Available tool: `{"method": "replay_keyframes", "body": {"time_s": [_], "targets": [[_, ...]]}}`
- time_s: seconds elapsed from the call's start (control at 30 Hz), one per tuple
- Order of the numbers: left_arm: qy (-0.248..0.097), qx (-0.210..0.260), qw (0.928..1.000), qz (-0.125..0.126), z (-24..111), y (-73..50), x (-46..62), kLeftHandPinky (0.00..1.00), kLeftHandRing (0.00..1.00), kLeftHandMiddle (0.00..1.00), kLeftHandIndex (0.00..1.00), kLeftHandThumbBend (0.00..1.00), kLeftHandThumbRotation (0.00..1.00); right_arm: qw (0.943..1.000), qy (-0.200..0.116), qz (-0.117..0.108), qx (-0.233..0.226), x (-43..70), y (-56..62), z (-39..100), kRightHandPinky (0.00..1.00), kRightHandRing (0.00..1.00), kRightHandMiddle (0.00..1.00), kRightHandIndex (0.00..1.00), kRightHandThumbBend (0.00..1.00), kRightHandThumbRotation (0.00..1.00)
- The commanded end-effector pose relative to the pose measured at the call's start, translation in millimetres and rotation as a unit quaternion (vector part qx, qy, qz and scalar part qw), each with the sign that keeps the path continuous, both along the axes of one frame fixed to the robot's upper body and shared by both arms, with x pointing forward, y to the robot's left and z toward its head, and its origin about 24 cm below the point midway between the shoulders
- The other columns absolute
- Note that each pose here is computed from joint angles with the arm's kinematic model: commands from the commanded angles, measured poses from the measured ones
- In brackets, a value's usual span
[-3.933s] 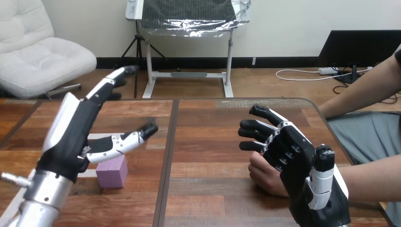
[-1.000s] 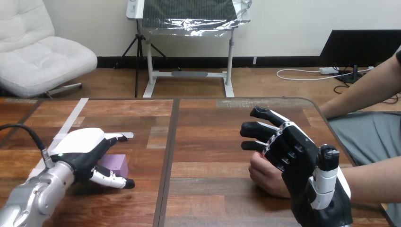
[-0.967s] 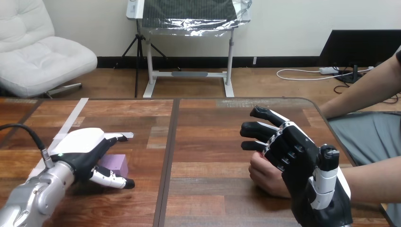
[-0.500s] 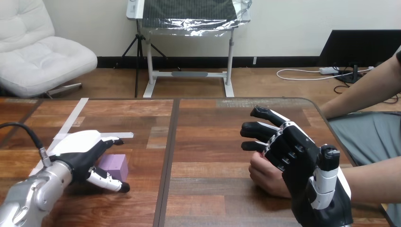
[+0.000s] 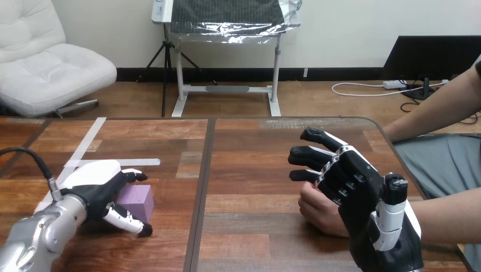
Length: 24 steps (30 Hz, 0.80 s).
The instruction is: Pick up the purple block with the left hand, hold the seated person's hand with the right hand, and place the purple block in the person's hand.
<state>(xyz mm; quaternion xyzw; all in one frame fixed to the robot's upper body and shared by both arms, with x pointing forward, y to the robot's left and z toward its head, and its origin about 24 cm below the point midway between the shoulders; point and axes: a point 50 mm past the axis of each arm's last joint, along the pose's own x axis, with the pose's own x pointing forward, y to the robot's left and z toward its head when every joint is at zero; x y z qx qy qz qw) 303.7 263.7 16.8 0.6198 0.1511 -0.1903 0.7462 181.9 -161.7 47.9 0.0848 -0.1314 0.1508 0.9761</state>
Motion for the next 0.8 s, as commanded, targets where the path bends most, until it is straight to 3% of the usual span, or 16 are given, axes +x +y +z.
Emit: {"method": "replay_keyframes", "body": {"time_s": [0.0,0.6,0.77], "targets": [[-0.04,0.008,0.9991,-0.009,26.7,-4.8,21.3,0.87,0.88,0.87,0.85,0.89,0.28,0.9991,-0.041,-0.004,0.008,8.1,1.4,14.5,0.69,0.76,0.74,0.79,1.0,1.0],[-0.039,0.02,0.999,-0.004,24.2,-6.6,23.0,0.8,0.78,0.79,0.79,0.82,0.18,0.999,-0.043,-0.008,0.007,7.7,1.4,15.7,0.68,0.75,0.73,0.79,1.0,1.0],[-0.035,0.032,0.9989,0.006,23.3,-6.9,24.4,0.71,0.75,0.77,0.76,0.8,0.16,0.9991,-0.041,-0.008,0.008,7.4,1.7,16.1,0.69,0.76,0.74,0.8,1.0,1.0]]}}
